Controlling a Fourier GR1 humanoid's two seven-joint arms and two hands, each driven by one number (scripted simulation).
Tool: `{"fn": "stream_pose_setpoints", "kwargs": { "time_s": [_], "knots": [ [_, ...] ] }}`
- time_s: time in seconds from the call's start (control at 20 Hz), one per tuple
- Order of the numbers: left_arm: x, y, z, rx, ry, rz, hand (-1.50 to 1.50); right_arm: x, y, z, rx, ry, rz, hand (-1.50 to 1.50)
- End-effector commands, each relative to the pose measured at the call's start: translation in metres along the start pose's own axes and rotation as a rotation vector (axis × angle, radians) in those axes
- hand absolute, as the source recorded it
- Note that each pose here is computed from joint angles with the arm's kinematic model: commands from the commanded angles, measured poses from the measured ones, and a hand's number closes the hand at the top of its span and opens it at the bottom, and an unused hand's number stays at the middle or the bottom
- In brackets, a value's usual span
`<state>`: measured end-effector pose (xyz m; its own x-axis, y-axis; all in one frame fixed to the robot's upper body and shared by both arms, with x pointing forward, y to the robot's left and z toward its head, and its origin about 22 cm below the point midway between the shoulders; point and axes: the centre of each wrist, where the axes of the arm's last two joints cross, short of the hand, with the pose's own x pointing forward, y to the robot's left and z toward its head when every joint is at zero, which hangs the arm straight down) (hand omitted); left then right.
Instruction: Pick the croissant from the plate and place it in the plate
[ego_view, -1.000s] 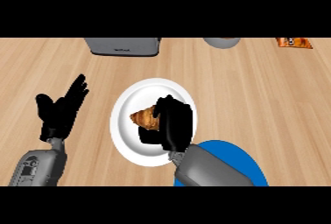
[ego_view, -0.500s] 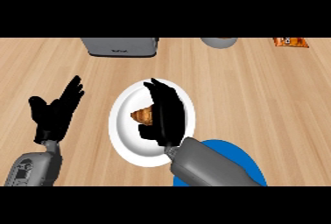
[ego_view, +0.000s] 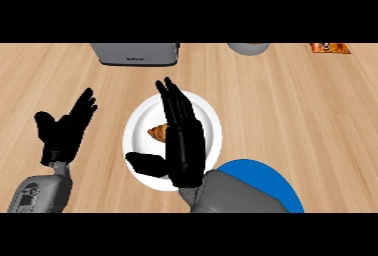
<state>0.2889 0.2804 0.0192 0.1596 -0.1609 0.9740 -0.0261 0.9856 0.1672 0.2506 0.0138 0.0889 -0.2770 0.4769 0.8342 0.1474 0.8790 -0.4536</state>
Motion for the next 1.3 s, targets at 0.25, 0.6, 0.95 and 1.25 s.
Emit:
{"fn": "stream_pose_setpoints", "kwargs": {
  "time_s": [0.25, 0.6, 0.95, 1.25],
  "knots": [
    [0.013, 0.000, 0.004, 0.028, 0.015, 0.010, 0.00, -0.011, -0.024, 0.016, 0.049, 0.111, -0.273, -1.50],
    [0.005, 0.000, -0.002, 0.031, 0.007, 0.005, 0.00, -0.044, -0.024, 0.017, 0.047, 0.063, -0.259, -1.50],
    [-0.003, -0.008, -0.008, 0.046, 0.006, 0.005, 0.00, -0.084, -0.072, 0.032, 0.019, 0.083, -0.216, -1.50],
    [-0.020, 0.008, 0.025, 0.025, -0.001, 0.008, 0.00, -0.078, -0.107, 0.028, 0.033, 0.110, -0.172, -1.50]
  ]
}}
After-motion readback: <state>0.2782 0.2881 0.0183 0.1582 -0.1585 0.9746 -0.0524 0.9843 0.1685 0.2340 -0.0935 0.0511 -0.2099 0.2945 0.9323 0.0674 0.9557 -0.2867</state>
